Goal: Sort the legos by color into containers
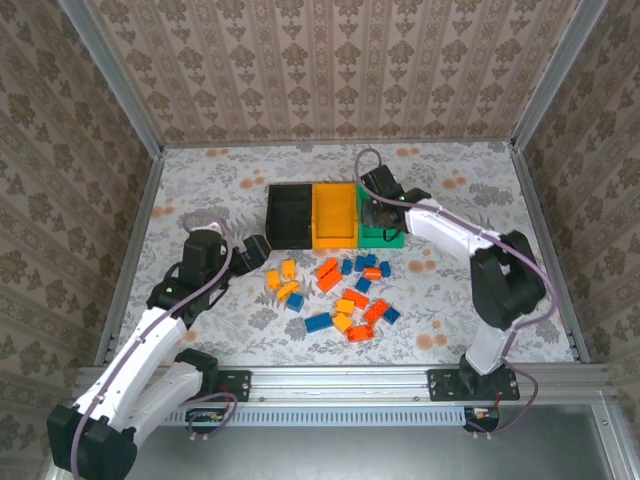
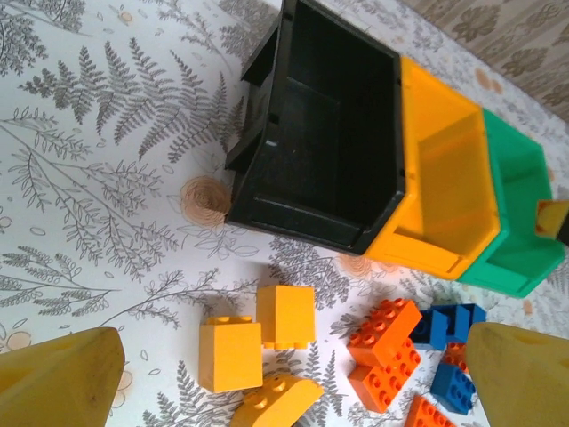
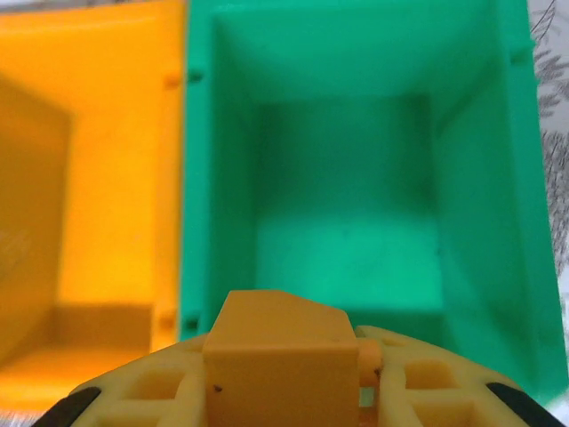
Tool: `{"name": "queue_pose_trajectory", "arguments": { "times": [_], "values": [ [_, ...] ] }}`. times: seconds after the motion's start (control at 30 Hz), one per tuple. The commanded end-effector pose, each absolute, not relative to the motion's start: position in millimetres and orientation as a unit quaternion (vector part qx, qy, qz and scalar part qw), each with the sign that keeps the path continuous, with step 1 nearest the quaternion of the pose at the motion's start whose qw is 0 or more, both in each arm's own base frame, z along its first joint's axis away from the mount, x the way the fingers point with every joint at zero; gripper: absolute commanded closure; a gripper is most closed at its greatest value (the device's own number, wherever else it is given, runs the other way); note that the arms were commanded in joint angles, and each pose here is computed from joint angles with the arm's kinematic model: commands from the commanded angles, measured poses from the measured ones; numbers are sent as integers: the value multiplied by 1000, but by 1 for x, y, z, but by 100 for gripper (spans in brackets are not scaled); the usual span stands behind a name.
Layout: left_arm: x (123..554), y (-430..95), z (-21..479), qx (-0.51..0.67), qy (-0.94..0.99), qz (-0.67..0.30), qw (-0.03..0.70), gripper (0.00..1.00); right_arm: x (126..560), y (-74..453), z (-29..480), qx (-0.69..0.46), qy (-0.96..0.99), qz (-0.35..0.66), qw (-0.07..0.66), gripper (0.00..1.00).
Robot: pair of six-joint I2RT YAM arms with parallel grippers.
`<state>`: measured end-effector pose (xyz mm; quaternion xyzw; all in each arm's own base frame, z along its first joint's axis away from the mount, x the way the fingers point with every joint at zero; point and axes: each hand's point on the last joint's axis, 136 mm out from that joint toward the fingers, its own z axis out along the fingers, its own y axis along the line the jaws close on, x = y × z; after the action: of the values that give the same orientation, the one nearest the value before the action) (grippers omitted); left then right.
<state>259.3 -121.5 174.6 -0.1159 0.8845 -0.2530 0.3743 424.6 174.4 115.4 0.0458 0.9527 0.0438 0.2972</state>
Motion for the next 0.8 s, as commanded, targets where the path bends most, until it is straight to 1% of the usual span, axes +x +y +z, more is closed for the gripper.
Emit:
{"name": "queue_pose_trajectory", "arguments": {
  "times": [0.0, 0.03, 0.07, 0.1, 0.13, 0.17, 0.23, 0.37, 0.43, 0.57, 0.7, 0.77],
  "values": [
    [254, -125, 162, -96, 894, -248, 359, 0, 449, 161, 116, 69, 952, 9, 298, 71],
    [253, -127, 159, -94, 895, -253, 355, 0, 452, 161, 115, 71, 953, 9, 296, 68],
    [253, -130, 156, -90, 896, -256, 352, 0, 457, 163, 113, 70, 953, 11, 294, 62],
    [253, -131, 151, -89, 898, -256, 346, 0, 462, 165, 115, 69, 953, 14, 296, 52],
    [252, -133, 148, -86, 901, -255, 341, 0, 465, 167, 117, 69, 952, 16, 299, 45],
    [251, -135, 144, -81, 904, -254, 334, 0, 467, 169, 120, 67, 951, 21, 301, 41],
    [251, -137, 137, -77, 909, -249, 325, 1, 466, 172, 126, 65, 950, 30, 305, 36],
    [239, -158, 116, -43, 923, -244, 295, 3, 455, 178, 140, 58, 945, 51, 317, 34],
    [236, -164, 104, -30, 932, -224, 282, 5, 447, 181, 143, 50, 943, 55, 323, 34],
    [238, -166, 79, -25, 948, -185, 258, 16, 427, 187, 145, 39, 941, 65, 330, 34],
    [249, -166, 64, -23, 954, -158, 253, 27, 413, 190, 143, 37, 939, 83, 333, 34],
    [253, -163, 59, -29, 956, -145, 253, 34, 407, 189, 141, 38, 939, 87, 331, 34]
  ]
}}
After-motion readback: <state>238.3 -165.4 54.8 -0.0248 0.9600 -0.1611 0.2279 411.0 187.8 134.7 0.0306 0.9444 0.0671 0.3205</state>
